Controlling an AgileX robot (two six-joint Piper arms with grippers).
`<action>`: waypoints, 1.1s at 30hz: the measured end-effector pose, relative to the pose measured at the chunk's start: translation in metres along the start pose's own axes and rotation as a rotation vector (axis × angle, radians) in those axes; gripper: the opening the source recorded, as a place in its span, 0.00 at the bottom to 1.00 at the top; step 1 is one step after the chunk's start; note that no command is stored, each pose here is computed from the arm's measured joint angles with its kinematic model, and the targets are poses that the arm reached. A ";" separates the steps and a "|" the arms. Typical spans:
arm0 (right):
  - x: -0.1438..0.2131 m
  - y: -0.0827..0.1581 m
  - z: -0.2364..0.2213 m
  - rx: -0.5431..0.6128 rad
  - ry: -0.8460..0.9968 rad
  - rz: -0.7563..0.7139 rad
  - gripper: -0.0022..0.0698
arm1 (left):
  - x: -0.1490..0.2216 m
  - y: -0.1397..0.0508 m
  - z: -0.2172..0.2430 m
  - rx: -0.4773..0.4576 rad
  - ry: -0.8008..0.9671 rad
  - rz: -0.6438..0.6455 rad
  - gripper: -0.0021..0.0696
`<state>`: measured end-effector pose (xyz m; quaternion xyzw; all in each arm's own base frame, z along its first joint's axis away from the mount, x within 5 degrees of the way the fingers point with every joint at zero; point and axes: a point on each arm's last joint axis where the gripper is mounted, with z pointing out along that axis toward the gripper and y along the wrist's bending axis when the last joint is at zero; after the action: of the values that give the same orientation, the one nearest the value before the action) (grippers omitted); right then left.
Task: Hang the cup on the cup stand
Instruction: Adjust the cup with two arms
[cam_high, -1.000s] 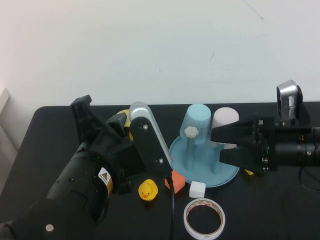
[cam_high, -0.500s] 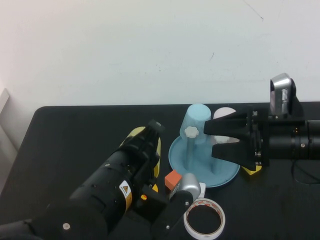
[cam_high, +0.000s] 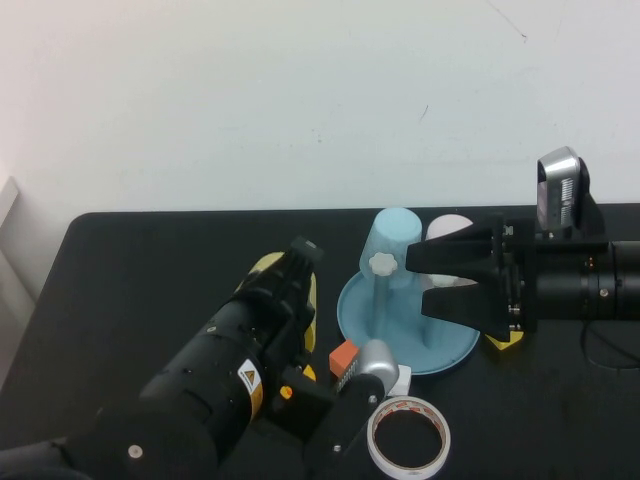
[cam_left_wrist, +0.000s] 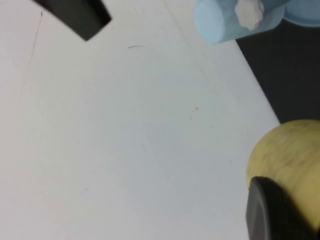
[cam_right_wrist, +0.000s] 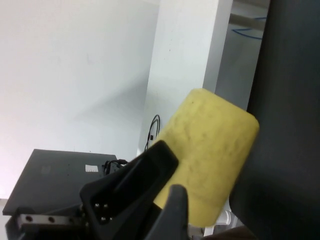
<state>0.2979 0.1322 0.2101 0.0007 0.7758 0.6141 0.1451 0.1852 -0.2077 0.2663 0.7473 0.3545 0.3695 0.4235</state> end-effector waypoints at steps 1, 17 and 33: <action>0.000 0.000 0.000 0.000 0.000 0.000 0.99 | 0.000 -0.001 0.000 0.007 -0.004 -0.035 0.04; 0.001 0.001 0.000 -0.014 0.009 -0.002 0.99 | -0.002 -0.008 0.000 0.090 0.031 -1.043 0.04; 0.002 0.001 0.002 -0.007 0.012 0.141 0.99 | 0.021 0.006 -0.002 -0.216 0.155 -1.686 0.04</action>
<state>0.2964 0.1350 0.2105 0.0510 0.7726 0.6254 0.0969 0.1948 -0.1919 0.2770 0.1618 0.7830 0.0126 0.6005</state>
